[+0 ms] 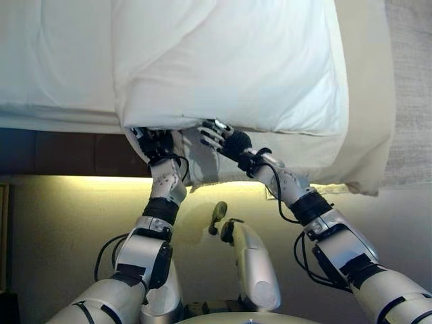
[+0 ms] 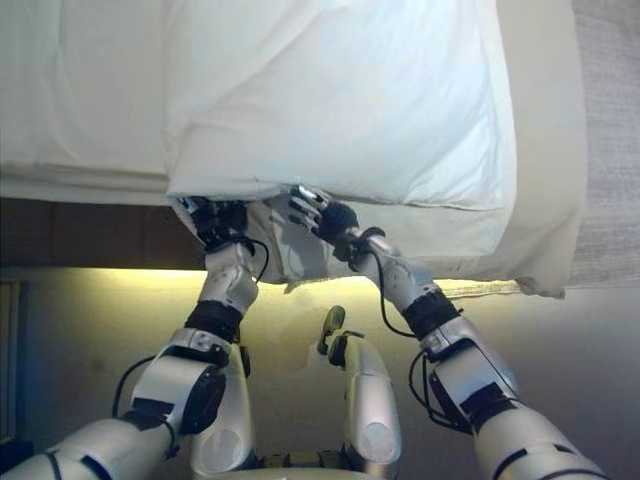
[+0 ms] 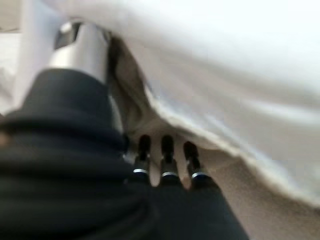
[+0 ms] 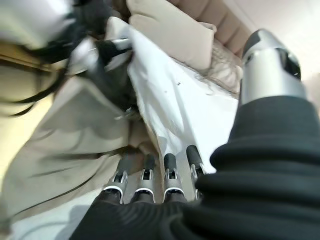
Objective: Make the bed neatly
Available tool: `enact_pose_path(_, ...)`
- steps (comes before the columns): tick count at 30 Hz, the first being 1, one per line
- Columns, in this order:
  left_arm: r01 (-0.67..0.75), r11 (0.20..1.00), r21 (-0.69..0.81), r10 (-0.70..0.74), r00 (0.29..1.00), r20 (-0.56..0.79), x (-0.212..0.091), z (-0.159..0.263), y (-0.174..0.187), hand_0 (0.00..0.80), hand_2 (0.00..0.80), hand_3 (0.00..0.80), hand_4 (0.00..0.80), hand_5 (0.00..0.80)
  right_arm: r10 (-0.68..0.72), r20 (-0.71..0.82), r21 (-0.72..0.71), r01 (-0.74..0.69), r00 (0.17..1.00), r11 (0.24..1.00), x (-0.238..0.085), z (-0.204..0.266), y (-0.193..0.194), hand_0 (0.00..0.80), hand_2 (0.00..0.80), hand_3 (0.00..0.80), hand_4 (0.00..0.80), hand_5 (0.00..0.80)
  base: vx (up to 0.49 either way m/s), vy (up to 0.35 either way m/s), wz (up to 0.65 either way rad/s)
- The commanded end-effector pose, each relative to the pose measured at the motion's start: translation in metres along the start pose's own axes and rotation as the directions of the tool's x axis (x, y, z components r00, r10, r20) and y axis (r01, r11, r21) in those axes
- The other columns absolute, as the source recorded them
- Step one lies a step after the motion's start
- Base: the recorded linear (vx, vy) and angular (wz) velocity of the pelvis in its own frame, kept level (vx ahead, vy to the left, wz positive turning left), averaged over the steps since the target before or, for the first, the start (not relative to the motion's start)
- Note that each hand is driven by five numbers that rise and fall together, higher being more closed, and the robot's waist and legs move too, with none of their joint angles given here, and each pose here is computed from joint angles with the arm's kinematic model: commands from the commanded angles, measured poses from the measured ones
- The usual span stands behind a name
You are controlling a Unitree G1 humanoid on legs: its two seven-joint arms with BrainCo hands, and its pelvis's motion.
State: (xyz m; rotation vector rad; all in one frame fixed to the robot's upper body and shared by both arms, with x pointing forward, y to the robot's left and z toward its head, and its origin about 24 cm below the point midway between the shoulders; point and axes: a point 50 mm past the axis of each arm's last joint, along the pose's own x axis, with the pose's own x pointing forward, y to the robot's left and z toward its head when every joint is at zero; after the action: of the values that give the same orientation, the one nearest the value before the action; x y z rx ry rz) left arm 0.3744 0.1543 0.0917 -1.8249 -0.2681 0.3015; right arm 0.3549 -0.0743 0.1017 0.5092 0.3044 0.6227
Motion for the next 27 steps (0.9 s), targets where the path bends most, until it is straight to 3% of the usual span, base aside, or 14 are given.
enact_pose_path(1,0.198,0.980,0.029,-0.199,0.980,0.021,0.005,0.035,-0.026,0.000,0.000,0.000,0.000,0.000,0.010,-0.074,0.046,-0.006,0.997,0.999,-0.019,-0.035,-0.017,0.000,0.000,0.000,0.000,0.000,0.066,0.040,0.04)
enact_pose_path(9,0.213,0.974,0.071,-0.214,0.977,0.009,-0.010,0.077,0.001,0.000,0.000,0.000,0.000,0.000,-0.104,-0.203,0.149,0.136,0.974,0.979,-0.058,-0.099,-0.055,0.000,0.000,0.000,0.000,0.000,0.053,0.061,0.01)
enact_pose_path(16,0.157,0.973,0.171,-0.162,0.987,0.014,-0.031,0.119,0.025,0.000,0.000,0.000,0.000,0.000,-0.244,-0.326,0.236,0.328,0.913,0.915,-0.114,-0.155,-0.092,0.000,0.000,0.000,0.000,0.000,0.160,0.082,0.02)
enact_pose_path(27,0.054,0.927,0.371,-0.080,0.995,0.054,-0.078,0.194,0.048,0.000,0.000,0.000,0.000,0.000,-0.401,-0.331,0.304,0.499,0.854,0.812,-0.162,-0.181,-0.119,0.000,0.000,0.000,0.000,0.000,0.083,0.053,0.08)
